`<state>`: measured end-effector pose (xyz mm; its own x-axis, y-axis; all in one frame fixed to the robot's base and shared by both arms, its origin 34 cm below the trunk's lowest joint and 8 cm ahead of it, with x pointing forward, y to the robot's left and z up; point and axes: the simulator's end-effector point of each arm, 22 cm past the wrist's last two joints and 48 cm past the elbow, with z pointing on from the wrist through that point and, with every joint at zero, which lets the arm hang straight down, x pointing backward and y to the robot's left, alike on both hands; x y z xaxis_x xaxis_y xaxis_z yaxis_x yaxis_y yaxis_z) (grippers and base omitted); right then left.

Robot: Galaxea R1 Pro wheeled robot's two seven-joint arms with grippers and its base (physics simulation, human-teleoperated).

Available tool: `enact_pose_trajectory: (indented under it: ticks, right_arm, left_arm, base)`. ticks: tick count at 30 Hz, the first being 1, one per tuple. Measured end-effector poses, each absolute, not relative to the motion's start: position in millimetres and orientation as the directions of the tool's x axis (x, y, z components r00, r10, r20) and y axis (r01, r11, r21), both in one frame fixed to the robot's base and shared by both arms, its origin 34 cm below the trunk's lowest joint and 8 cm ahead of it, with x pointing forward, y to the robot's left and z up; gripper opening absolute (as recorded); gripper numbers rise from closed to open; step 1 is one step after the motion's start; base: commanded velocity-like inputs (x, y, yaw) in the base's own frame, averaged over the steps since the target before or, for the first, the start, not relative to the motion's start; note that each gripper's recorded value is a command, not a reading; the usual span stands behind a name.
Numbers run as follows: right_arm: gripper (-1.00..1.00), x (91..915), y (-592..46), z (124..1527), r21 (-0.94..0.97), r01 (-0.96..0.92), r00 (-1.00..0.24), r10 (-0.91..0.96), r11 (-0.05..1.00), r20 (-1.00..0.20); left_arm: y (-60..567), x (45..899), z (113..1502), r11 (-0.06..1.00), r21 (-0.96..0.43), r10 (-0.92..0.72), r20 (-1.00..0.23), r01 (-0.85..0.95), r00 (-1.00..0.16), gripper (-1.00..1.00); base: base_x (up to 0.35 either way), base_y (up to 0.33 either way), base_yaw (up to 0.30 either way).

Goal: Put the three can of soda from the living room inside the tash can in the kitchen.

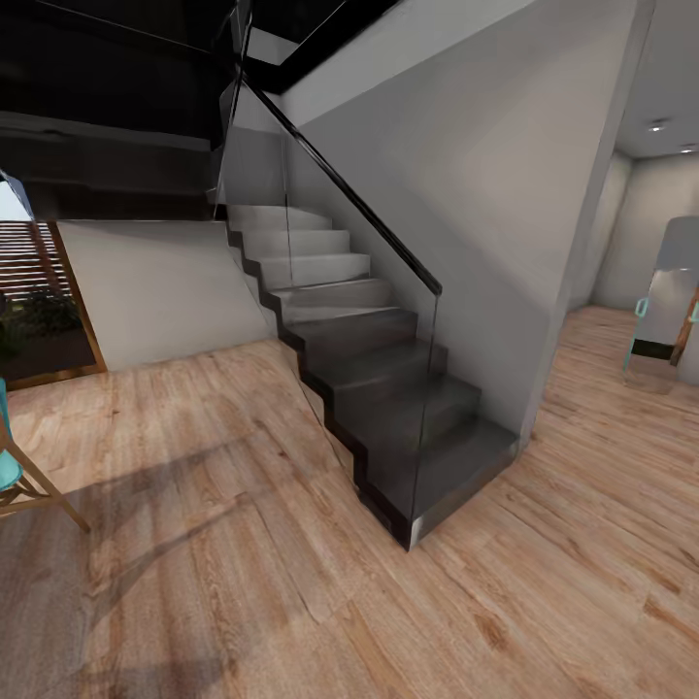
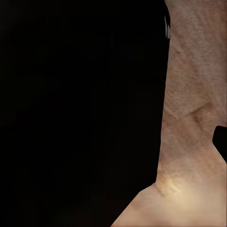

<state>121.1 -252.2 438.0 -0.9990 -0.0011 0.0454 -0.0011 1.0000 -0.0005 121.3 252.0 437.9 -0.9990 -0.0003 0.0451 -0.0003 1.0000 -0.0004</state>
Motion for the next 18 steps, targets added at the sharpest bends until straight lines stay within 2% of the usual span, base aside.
enact_pose_trajectory:
  ticks: [6,18]
  right_arm:
    - [1.00,108.2,-260.1,438.8,-0.019,-0.020,-0.996,-0.018,1.000,0.090]
    - [1.00,107.6,-260.1,438.9,-0.019,-0.020,-0.996,-0.018,1.000,0.092]
  left_arm:
    - [253.7,121.9,438.0,1.000,-0.007,-0.004,0.065,-0.005,-0.998,1.00]
    - [253.7,120.4,438.1,1.000,-0.007,-0.005,0.072,-0.005,-0.997,1.00]
  base:
    - [0.000,0.000,0.000]
    - [0.000,0.000,0.000]
